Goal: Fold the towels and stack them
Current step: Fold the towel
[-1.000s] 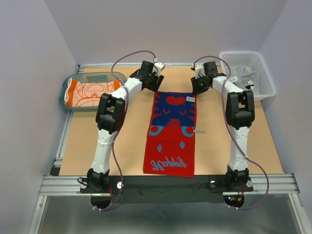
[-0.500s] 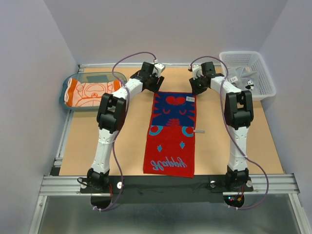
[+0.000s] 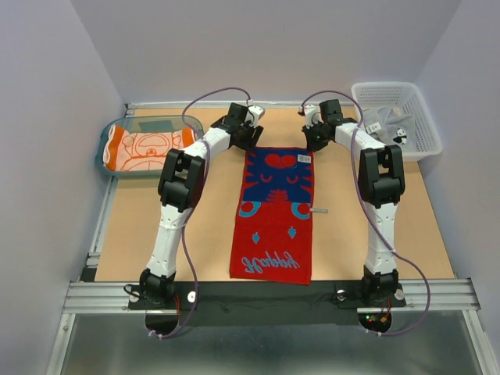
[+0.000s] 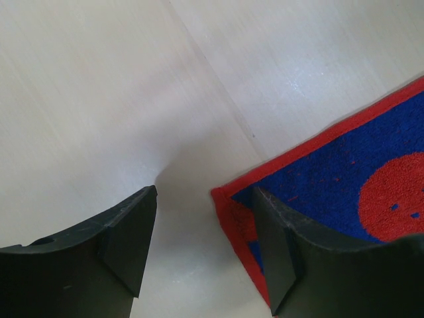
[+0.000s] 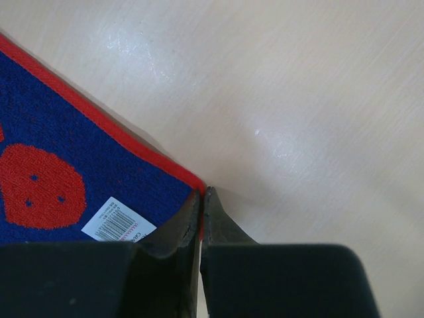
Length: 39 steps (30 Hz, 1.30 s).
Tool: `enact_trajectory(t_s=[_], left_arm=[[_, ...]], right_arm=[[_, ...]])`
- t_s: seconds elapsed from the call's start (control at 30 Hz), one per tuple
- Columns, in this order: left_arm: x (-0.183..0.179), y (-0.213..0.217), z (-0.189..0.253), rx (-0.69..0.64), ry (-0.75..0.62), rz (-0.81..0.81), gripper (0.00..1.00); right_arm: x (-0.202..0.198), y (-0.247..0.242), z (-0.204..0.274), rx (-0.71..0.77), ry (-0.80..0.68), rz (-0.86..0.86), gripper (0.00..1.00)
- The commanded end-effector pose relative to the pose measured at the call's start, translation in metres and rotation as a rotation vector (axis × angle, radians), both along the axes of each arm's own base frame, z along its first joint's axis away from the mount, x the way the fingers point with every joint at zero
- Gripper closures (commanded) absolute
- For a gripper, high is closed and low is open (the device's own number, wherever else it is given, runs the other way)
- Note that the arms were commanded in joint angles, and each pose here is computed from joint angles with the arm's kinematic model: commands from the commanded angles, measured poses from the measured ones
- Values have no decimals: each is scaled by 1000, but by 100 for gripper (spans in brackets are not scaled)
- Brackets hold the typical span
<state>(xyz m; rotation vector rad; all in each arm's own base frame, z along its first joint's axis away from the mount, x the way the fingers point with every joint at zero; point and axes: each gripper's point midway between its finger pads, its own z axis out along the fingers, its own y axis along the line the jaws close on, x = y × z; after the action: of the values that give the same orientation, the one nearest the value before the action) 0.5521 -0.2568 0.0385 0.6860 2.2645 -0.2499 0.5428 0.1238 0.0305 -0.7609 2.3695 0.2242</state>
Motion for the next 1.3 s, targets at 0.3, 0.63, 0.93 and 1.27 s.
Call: enact_trajectory(t_s=[0.3, 0.63, 0.93, 1.27], left_arm=[[7, -8, 1, -9, 1, 29, 41], [-19, 0, -39, 116, 112, 74, 50], [-41, 7, -65, 154, 214, 100, 77], [-4, 15, -6, 36, 88, 135, 100]], right_arm=[[-30, -1, -53, -66, 147, 31, 99], [-31, -1, -49, -76, 141, 31, 100], [-32, 1, -45, -72, 135, 35, 99], [2, 8, -7, -40, 31, -1, 100]])
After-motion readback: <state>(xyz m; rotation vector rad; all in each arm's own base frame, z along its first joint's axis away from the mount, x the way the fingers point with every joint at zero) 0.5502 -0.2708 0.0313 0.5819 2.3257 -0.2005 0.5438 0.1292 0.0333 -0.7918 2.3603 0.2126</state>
